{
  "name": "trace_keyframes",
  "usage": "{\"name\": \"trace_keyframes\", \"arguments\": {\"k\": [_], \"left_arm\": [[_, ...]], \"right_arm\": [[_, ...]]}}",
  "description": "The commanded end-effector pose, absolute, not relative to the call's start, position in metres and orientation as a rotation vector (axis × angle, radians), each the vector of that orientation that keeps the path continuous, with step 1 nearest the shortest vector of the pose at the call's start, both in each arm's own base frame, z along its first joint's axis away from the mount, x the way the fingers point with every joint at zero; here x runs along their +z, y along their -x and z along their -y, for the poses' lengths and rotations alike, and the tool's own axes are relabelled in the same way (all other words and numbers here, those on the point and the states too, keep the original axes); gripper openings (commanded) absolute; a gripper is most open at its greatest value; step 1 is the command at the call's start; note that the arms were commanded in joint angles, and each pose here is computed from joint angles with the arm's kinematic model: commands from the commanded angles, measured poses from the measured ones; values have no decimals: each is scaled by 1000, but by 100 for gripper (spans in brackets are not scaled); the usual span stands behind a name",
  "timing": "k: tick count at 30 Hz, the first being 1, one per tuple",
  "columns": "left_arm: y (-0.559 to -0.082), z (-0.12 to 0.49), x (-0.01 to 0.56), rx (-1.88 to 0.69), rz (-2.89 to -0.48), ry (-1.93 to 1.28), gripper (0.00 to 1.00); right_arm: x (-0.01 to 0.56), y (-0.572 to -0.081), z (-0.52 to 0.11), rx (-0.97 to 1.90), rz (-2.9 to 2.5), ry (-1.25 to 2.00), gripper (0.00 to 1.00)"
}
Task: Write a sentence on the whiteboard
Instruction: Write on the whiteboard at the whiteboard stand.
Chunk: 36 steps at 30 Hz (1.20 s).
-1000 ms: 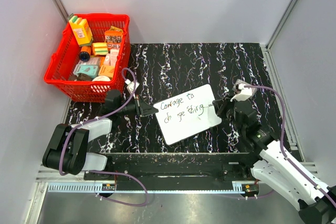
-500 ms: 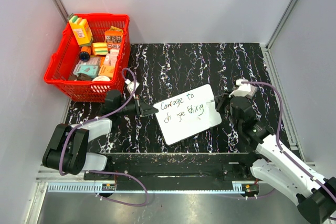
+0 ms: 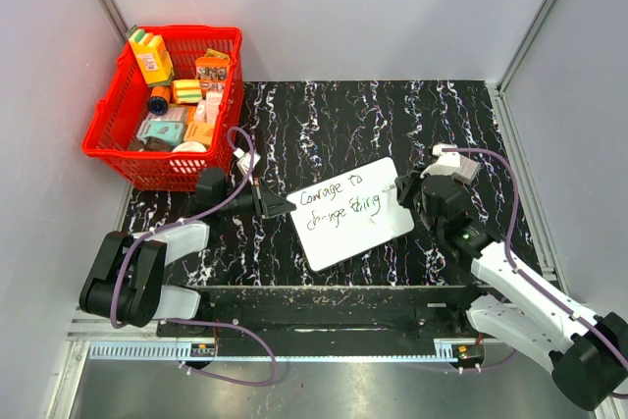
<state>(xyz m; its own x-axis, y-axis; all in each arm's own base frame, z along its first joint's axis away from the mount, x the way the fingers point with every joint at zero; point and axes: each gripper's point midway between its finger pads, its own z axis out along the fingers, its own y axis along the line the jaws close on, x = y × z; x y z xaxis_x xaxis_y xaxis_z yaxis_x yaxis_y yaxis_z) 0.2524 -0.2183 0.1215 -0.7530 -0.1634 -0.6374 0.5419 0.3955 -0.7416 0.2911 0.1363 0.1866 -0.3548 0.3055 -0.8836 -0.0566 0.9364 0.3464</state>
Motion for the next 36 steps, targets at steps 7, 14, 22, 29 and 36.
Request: {"name": "trace_keyframes", "arguments": {"k": [7, 14, 22, 29, 36], "left_arm": [[-277, 209, 111, -1220, -1970, -360, 0], [-277, 209, 111, -1221, -1972, -359, 0], [-276, 210, 111, -1222, -1972, -361, 0], [-277, 210, 111, -1220, -1972, -360, 0], [-276, 209, 110, -1220, -1974, -359, 0]], "right_arm": [[200, -296, -144, 425, -1864, -166, 0], [186, -290, -144, 418, -1908, -152, 0], [174, -283, -138, 398, -1943, -160, 0], [169, -279, -132, 376, -1952, -171, 0], [169, -276, -127, 360, -1952, -180, 0]]}}
